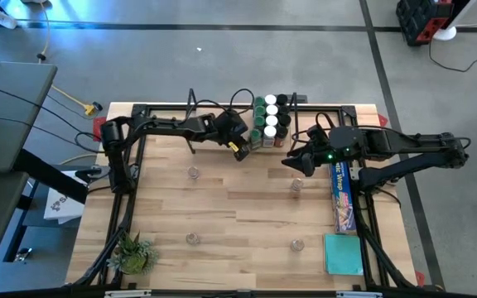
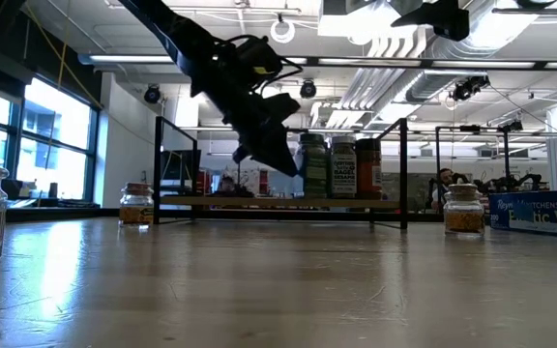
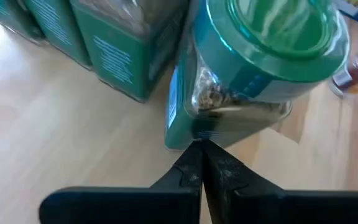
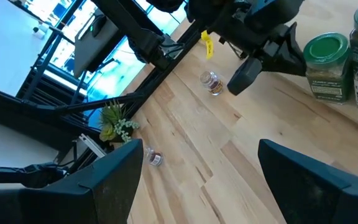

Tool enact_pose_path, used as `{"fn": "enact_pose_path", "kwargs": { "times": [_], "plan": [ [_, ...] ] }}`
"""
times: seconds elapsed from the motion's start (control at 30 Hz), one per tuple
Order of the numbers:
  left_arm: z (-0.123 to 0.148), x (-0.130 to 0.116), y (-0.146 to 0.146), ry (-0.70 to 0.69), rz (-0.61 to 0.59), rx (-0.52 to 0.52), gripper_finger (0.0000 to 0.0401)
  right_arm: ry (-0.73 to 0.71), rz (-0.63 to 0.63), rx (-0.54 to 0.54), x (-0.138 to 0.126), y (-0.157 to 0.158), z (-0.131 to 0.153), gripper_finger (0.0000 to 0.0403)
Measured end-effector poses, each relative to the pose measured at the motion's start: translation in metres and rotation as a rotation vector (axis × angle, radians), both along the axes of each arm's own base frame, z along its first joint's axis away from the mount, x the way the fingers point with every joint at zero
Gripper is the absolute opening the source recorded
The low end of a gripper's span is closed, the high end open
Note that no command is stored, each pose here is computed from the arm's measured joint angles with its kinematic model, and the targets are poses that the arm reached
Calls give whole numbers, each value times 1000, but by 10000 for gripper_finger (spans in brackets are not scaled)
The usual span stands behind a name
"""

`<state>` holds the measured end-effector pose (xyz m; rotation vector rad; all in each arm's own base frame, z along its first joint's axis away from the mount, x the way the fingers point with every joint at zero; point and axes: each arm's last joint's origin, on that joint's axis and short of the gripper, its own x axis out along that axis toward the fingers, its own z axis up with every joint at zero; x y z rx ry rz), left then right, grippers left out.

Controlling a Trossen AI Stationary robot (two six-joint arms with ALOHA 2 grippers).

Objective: Shelf spices
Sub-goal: Put the green seasoning bottle on the shelf aligned with the other green seasoning bottles

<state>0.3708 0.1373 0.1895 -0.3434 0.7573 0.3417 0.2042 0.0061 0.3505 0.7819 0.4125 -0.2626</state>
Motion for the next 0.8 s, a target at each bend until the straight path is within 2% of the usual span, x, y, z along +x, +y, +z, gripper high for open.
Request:
{"fn": "enact_pose_path", "kwargs": {
  "times": [0.27,0.8],
  "plan": [
    [4,0,10,-38,48,44,1,1,1,0,0,0,0,312],
    [10,3,16,-120,81,59,1,1,3,1,0,0,0,312]
  ]
}}
